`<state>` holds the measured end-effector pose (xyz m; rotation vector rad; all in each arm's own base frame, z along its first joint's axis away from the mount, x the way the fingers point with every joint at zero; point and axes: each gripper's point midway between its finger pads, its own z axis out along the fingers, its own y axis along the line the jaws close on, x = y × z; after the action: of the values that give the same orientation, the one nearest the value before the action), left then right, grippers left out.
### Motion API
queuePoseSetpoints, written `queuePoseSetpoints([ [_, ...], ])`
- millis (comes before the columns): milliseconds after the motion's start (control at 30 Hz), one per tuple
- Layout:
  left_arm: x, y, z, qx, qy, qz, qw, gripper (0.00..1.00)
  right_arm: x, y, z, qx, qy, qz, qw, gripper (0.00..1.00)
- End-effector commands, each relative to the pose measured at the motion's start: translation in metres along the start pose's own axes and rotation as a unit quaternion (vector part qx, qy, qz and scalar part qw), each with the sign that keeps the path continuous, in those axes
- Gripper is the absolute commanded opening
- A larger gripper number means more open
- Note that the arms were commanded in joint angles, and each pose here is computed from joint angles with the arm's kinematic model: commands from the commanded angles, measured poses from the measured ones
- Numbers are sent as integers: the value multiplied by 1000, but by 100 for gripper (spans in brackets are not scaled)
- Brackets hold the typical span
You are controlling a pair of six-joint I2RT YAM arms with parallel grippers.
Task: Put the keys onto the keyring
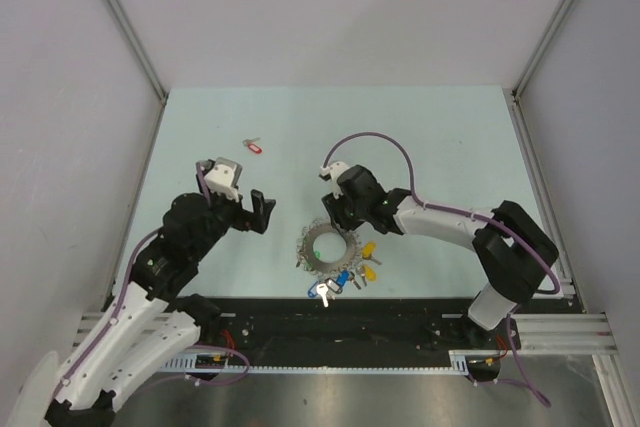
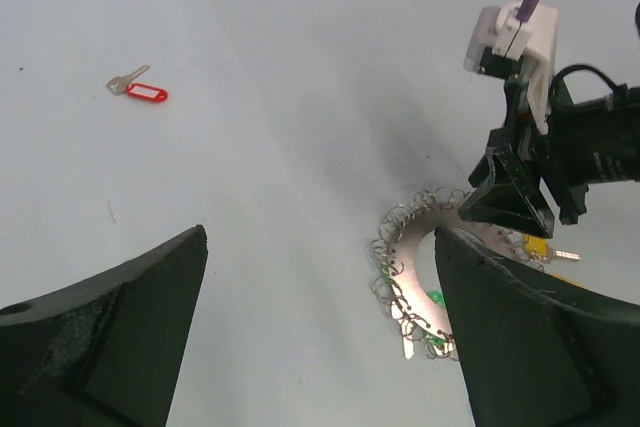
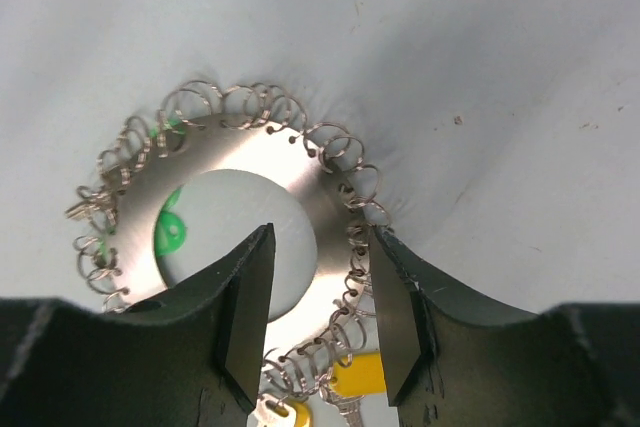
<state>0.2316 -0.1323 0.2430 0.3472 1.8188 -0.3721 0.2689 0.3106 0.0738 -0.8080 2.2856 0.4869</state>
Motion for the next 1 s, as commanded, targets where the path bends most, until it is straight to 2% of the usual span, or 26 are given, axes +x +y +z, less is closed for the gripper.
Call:
queuePoseSetpoints([
  [0, -12, 11, -8, -7, -27, -41, 999, 100, 7, -18, 10, 65, 44, 11, 997, 47],
  [133, -14, 17, -15, -26, -33, -33, 999, 100, 16, -26, 16, 89, 59, 23, 994, 48],
  [400, -15, 20, -15, -4, -52, -41, 998, 100, 41, -28, 35, 62, 111, 23, 992, 46],
  [533, -14, 11, -7, 36, -45, -36, 998, 100, 46, -28, 39, 61, 116, 16, 991, 32],
  [567, -12, 5, -6, 52, -41, -36, 997, 100, 44, -25, 38, 55, 113, 16, 992, 23],
  [633, -8, 3, -2, 59, -31, -38, 997, 100, 34, -16, 31, 38, 100, 12, 994, 14],
  [667, -6, 5, -1, 54, -28, -36, 997, 100, 30, -15, 29, 36, 94, 9, 995, 5],
  [700, -4, 7, 1, 50, -22, -35, 998, 100, 26, -15, 25, 33, 88, 8, 996, 1],
  [967, -5, 13, 1, 42, -27, -36, 998, 100, -34, -2, -31, -21, -7, 5, 1000, 0],
])
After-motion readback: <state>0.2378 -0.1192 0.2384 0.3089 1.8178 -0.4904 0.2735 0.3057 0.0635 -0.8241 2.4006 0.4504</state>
